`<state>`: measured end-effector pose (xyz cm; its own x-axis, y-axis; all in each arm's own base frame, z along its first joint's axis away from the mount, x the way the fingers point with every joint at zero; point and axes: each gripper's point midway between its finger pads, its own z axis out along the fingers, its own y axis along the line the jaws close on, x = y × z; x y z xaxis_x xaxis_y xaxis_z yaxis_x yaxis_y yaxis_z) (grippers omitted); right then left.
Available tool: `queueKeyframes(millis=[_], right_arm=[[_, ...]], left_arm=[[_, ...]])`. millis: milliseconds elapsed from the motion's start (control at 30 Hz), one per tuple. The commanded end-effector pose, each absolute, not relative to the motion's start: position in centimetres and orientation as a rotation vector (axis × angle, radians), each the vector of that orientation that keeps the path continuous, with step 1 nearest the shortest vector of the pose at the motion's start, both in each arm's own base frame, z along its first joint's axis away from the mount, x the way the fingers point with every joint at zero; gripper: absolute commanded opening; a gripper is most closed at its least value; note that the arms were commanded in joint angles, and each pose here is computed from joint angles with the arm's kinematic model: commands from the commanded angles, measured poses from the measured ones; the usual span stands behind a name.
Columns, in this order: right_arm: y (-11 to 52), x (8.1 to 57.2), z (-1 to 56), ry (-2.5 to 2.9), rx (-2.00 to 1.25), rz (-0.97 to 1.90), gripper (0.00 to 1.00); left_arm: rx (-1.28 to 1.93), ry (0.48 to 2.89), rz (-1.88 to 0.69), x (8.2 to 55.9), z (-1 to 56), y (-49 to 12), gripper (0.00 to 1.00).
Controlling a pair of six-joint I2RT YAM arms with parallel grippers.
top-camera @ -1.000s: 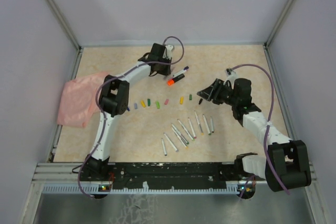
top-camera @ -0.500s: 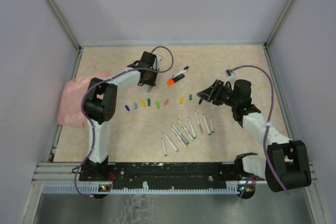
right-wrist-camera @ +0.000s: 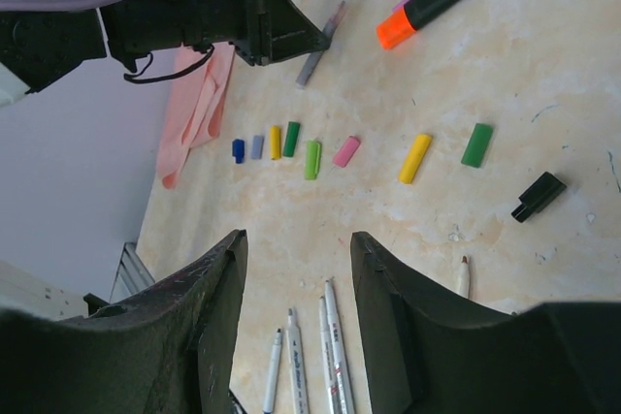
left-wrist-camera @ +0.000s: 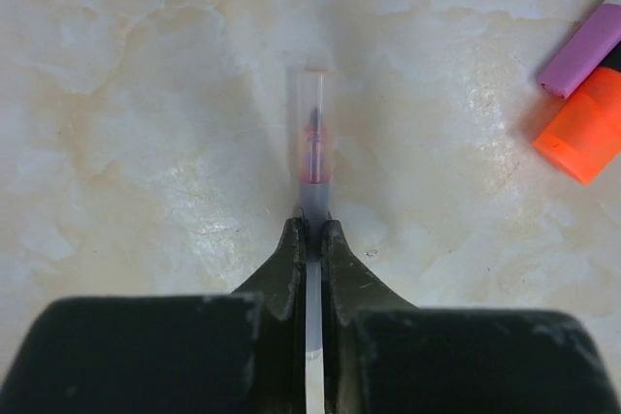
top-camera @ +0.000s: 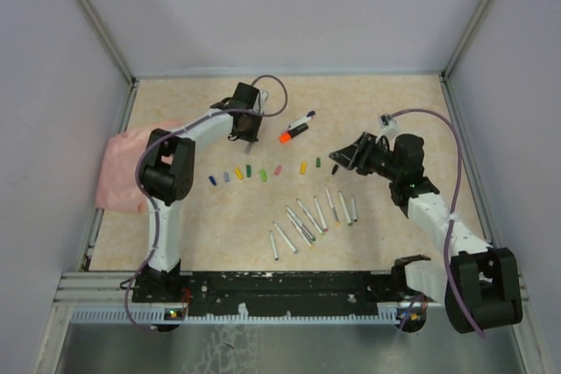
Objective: Open the pen caps
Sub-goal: Pick up the pen from the center of the board.
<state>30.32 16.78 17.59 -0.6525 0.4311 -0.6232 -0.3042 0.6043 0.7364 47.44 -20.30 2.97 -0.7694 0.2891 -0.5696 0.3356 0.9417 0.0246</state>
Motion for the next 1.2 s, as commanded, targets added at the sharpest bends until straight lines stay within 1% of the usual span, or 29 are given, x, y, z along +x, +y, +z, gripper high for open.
queueKeyframes(millis=[0,133,233,333,433,567,667,800,933,1167], right_arm=[[17.1,30.2,20.7,1.885,0.01,1.14,0.47],[18.1,29.1,22.8,1.796,-0.078,1.225,0.47],[18.6,28.1,24.5,1.715,-0.14,1.262,0.48],[18.9,27.1,26.2,1.654,-0.187,1.263,0.5],[19.3,26.2,27.1,1.624,-0.21,1.272,0.53],[20.5,25.2,28.0,1.586,-0.231,1.29,0.59],[21.6,24.6,28.2,1.575,-0.234,1.295,0.63],[22.9,24.1,27.9,1.594,-0.214,1.307,0.66],[24.3,23.3,27.3,1.622,-0.2,1.324,0.69],[25.6,22.6,26.2,1.663,-0.166,1.325,0.69]], left_arm=[[0.457,2.475,-0.108,48.2,6.0,-20.2,0.0],[0.45,2.35,-0.202,48.8,12.2,-21.4,0.0],[0.455,2.274,-0.358,47.2,16.1,-22.8,0.0],[0.499,2.155,-0.615,44.1,19.6,-25.3,0.0],[0.512,2.04,-0.889,40.0,22.4,-27.4,0.0],[0.43,1.884,-1.186,35.3,25.9,-28.8,0.0],[0.373,1.773,-1.351,32.2,27.9,-29.4,0.0],[0.31,1.692,-1.447,29.5,29.0,-30.2,0.0],[0.286,1.647,-1.463,27.2,29.7,-32.0,0.0],[0.21,1.631,-1.47,25.7,29.4,-33.4,0.0]])
